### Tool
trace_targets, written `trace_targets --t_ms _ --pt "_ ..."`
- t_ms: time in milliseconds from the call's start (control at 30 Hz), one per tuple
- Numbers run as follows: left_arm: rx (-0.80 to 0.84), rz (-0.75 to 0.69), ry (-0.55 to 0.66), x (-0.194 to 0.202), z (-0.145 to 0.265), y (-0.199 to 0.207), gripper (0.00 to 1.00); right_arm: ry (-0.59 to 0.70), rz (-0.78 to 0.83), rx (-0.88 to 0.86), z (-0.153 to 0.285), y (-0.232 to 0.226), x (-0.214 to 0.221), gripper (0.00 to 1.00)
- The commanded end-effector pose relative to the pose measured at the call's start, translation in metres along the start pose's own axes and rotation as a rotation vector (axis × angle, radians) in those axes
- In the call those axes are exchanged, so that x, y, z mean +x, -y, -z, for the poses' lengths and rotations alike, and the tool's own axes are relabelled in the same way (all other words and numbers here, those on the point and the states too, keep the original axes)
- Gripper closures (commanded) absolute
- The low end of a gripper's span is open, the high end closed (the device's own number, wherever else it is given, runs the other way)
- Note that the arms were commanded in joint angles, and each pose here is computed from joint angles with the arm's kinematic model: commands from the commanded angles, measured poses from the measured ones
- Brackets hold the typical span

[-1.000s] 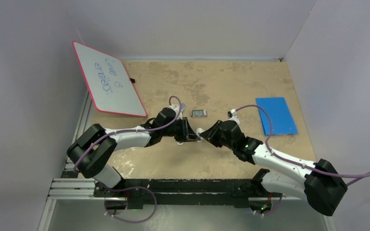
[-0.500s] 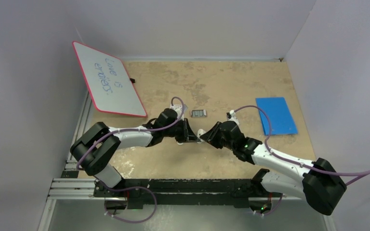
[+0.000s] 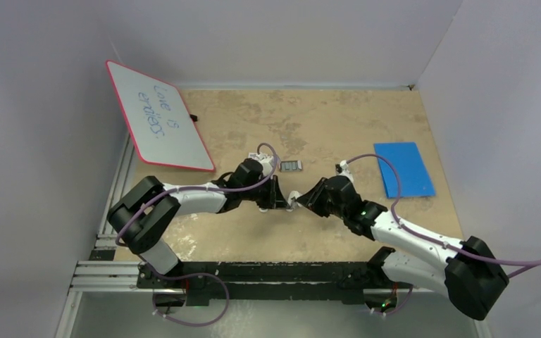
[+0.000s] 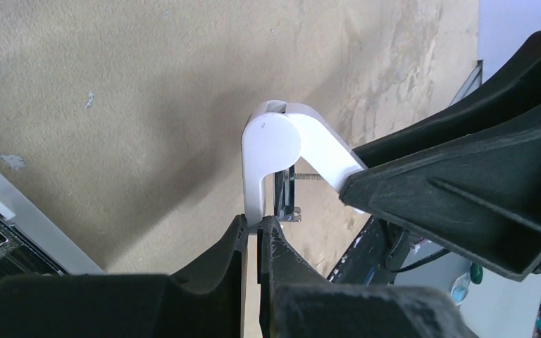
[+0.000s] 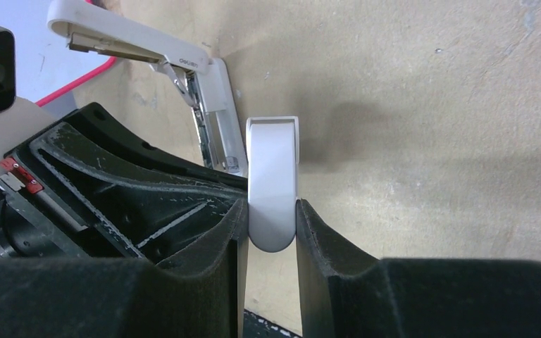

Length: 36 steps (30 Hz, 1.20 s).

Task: Load the staples into the stapler

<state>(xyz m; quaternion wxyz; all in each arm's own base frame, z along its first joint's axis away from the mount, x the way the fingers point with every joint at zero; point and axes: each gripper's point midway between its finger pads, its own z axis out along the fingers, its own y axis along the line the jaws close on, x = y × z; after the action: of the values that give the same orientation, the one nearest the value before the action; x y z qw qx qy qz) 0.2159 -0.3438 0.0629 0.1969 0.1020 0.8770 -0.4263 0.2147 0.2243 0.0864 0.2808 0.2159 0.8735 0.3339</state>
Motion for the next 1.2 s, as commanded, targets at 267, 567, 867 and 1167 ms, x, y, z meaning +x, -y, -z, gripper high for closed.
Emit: trace_targets --t_ms 267,567,867,1167 --pt "-0.032 -0.047 -0.095 0.025 -0.004 -0.014 1.0 0.135 0.063 0.015 -0.001 -0.011 -0.046 0.76" --pt "-0.027 -0.027 -0.156 0.052 -0.014 -0.009 1.0 0.185 0.106 0.105 -0.02 -0.001 -0.064 0.73" --pt "-0.094 -0.008 -0.161 0.061 -0.021 -0.016 1.0 0.154 0.181 0.077 -0.041 -0.013 -0.065 0.68" --pt "-0.192 0.087 -0.142 0.061 -0.018 -0.029 0.92 0.121 0.19 0.067 -0.041 -0.013 -0.058 0.57"
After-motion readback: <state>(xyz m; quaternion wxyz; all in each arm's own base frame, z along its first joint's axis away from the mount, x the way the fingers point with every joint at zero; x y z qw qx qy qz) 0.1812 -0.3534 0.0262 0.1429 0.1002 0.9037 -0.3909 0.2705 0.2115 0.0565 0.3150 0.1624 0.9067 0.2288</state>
